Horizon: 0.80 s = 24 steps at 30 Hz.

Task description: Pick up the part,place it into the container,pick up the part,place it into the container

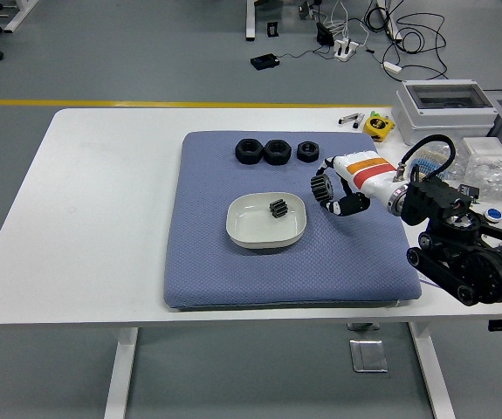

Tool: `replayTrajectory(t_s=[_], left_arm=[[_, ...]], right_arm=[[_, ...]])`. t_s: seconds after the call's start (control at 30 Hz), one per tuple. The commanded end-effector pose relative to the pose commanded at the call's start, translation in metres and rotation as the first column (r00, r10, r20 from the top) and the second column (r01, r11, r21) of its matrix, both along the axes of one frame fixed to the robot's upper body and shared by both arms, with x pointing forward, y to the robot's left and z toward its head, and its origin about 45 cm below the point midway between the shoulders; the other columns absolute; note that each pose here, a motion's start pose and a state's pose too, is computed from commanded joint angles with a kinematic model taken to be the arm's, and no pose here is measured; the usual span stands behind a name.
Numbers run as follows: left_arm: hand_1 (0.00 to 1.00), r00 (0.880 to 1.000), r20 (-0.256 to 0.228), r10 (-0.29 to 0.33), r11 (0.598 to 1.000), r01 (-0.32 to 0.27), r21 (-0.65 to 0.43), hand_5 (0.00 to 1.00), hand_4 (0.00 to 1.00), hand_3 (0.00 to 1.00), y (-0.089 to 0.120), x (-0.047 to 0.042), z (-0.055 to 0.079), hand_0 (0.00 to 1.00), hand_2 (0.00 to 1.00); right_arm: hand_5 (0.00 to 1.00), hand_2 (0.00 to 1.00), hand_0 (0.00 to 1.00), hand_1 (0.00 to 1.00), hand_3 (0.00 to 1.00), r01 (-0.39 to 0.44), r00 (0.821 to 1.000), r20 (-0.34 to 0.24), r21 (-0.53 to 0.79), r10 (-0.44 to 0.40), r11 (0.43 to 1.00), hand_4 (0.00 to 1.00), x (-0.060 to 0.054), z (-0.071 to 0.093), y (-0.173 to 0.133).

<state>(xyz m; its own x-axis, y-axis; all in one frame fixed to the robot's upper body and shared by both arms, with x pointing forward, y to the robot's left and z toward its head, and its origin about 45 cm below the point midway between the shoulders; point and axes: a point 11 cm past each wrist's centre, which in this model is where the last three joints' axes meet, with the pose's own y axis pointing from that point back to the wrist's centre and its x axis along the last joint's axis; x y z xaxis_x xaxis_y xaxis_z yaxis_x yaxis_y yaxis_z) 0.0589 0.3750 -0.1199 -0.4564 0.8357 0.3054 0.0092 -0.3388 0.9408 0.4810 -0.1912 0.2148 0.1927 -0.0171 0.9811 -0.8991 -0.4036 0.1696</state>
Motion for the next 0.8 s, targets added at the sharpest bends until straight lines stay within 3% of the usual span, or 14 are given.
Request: replayTrajectory(t_s=[0.8], left_arm=[[0.585, 1.000, -0.012, -0.002, 1.000, 0.002, 0.000, 0.600, 0.622, 0.625, -0.001, -0.0050, -0.001, 0.525, 0.719]], right_arm=[[0.216, 0.189, 0.002, 0.050, 0.488, 0.038, 0.997, -0.063, -0.076, -0.043, 0.996, 0.647, -0.004, -0.020, -0.031]])
